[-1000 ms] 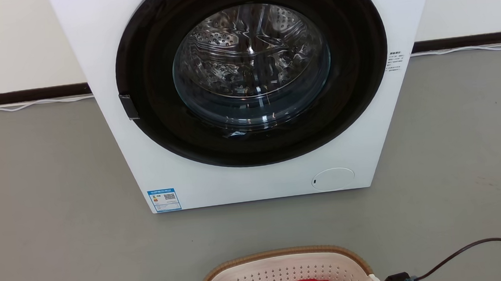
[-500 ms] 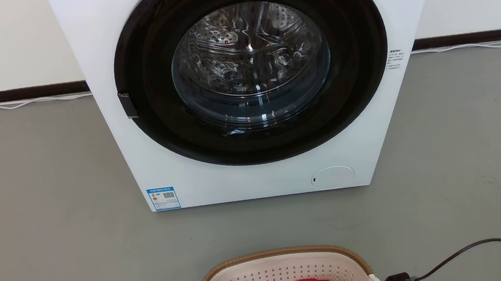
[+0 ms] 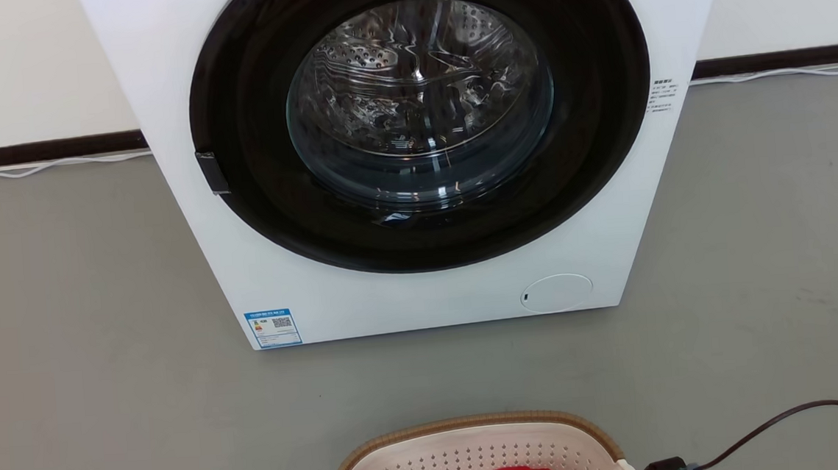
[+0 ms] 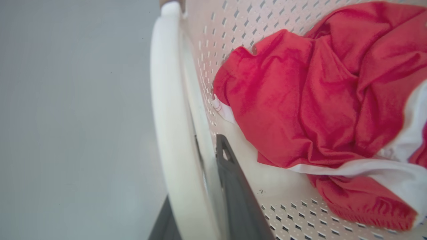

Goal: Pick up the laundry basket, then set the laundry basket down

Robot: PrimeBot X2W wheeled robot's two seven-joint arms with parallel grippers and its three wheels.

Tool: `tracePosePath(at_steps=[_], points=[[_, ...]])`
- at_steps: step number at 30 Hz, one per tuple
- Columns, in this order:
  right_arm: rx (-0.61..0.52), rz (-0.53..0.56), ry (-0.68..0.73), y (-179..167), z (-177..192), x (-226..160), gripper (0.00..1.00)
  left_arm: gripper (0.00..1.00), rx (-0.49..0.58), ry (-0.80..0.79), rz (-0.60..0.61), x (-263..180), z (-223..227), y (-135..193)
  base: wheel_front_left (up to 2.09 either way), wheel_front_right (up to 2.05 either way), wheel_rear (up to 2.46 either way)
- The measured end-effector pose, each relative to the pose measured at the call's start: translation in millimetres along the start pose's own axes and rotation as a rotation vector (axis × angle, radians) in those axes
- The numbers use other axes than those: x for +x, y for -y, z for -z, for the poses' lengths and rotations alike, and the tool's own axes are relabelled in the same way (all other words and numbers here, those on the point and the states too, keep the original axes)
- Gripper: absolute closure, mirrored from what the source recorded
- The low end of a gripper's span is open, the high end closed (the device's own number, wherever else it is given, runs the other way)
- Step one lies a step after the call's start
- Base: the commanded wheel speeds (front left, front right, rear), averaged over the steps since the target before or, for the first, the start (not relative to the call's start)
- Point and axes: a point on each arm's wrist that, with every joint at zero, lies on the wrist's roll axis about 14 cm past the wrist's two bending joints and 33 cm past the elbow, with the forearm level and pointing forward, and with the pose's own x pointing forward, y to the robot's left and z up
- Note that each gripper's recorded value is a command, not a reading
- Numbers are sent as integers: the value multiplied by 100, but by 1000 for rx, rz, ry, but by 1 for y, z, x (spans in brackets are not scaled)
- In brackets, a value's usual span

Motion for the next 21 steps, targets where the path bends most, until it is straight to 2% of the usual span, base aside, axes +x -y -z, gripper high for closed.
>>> tracePosePath(at_steps=[13, 21], points=[[-1, -5, 2, 1, -7, 8, 100, 100, -9, -8, -6, 7, -6, -5, 0, 0, 0], [13, -5, 37, 7, -34, 24, 100, 100, -5, 7, -14, 26, -30, -15, 0, 0, 0]])
